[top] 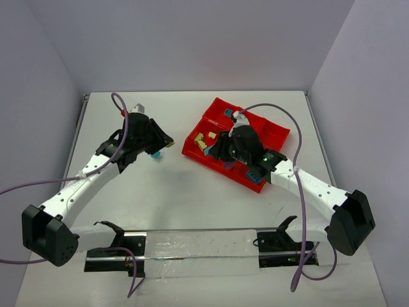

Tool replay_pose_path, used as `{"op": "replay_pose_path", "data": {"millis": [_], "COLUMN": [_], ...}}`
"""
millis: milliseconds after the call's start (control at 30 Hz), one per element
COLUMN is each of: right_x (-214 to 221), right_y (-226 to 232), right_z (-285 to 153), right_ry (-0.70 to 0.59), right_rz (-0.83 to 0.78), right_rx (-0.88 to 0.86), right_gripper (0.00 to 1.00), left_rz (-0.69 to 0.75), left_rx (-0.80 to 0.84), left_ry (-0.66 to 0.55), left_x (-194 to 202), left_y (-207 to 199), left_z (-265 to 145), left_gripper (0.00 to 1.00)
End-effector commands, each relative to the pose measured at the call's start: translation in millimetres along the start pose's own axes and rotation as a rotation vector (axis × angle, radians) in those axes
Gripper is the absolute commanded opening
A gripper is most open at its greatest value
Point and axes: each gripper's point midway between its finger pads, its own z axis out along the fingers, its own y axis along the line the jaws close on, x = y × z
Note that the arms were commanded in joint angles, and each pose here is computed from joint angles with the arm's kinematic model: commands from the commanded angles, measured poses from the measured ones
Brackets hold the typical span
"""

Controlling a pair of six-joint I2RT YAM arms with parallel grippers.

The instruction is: Sort the legos into containers by color

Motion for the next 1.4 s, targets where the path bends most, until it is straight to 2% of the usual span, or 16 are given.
{"op": "replay_pose_path", "data": {"millis": [0,267,467,633,767,833,867,967,1033,1167,1367], "right_x": [-35,-92,-129,-151,-154,-157,-157,-161,-163,-170,-167], "right_y": [-4,-38,-80,-97,-114,-116,-117,-116,-113,-108,-93], "right_z": [-4,16,67,102,134,145,148,152,146,126,71], "right_ry": [-0.079,-0.166,-0.145,-0.126,-0.085,-0.076,-0.069,-0.057,-0.062,-0.097,-0.175], "right_rz": [-0.030,-0.011,-0.022,-0.020,-0.016,-0.027,-0.031,-0.044,-0.046,-0.047,-0.022], "right_rx": [0.059,0.218,0.382,0.425,0.455,0.457,0.460,0.460,0.458,0.452,0.400], "right_gripper": [0.00,0.00,0.00,0.02,0.12,0.32,0.49,0.66,0.69,0.69,0.69], "left_rz": [0.018,0.031,0.031,0.031,0.034,0.039,0.042,0.051,0.057,0.065,0.083], "left_rx": [0.010,0.011,0.007,0.010,0.022,0.028,0.032,0.035,0.037,0.043,0.059], "left_ry": [-0.019,-0.001,0.010,0.019,0.029,0.031,0.031,0.041,0.047,0.051,0.075], "left_x": [-9,-2,1,4,5,5,5,6,7,9,15], "left_y": [-7,-3,0,1,-3,-5,-6,-7,-10,-13,-19], "left_z": [0,3,1,-1,-3,-5,-5,-4,-1,4,9], "left_gripper": [0.00,0.00,0.00,0.00,0.00,0.00,0.00,0.00,0.00,0.00,0.00]}}
